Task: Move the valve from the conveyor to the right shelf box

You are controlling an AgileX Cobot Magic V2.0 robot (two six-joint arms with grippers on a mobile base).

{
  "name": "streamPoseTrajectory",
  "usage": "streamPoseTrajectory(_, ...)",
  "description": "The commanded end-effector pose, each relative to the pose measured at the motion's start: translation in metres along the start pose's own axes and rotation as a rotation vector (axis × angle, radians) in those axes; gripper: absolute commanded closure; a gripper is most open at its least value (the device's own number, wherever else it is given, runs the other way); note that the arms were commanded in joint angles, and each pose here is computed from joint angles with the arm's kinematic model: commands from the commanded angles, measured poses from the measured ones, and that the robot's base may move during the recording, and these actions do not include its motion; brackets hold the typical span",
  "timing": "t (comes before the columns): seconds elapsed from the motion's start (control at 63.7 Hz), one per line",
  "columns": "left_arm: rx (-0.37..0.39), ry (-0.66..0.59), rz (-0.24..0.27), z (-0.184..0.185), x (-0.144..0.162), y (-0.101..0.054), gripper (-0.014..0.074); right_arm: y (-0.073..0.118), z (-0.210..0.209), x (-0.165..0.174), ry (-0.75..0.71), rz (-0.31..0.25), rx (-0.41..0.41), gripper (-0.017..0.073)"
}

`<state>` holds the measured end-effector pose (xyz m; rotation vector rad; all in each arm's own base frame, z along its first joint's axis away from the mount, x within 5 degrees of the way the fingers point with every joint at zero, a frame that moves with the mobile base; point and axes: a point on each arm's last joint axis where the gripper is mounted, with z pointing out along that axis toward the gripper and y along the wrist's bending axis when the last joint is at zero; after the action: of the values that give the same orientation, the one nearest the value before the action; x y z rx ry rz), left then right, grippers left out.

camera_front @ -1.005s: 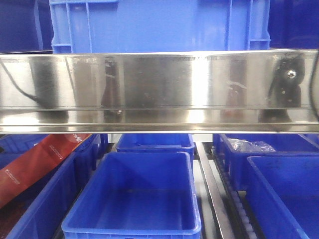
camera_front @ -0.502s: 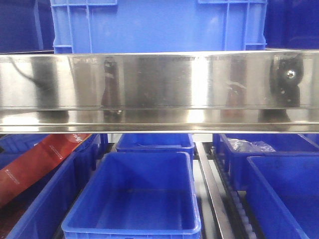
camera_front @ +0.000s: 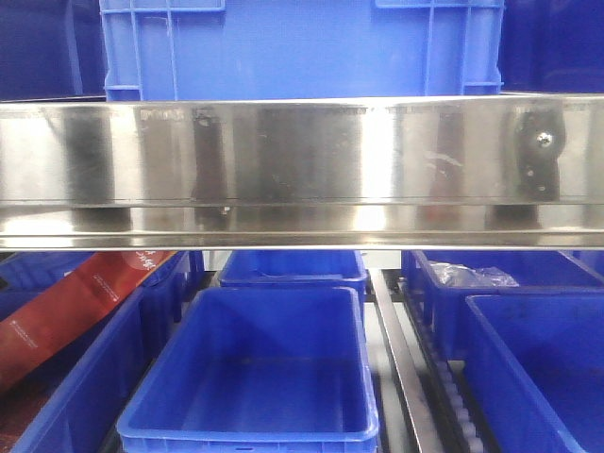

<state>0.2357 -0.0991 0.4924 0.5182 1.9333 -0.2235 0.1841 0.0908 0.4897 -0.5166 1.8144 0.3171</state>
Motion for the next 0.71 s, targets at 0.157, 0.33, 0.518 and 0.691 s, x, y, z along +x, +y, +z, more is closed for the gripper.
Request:
streamPoseTrajectory(0.157, -0.037, -0.237, -0.037, -0.05, 0.065, -0.008, 0.0704, 0.006, -0.041, 0.066, -0.122, -0.001, 0.032, 0.0718)
streamPoseTrajectory(0.33, -0.059, -0.342, -0.04, -0.068, 0.134, -0.016, 0.0704, 0.01, -0.056, 0.121, -0.151, 0.003, 0.044, 0.0718)
streamPoseTrajectory(0.518, -0.071, -0.409, -0.048, -0.073, 0.194, -0.022, 0.0704, 0.013, -0.052, 0.177, -0.161, 0.009, 0.059, 0.0721)
streamPoseTrajectory(0.691, -0.078, -0.44, -0.064, -0.067, 0.228, -0.025, 0.0704, 0.013, -0.04, 0.211, -0.184, 0.013, 0.077, 0.0721)
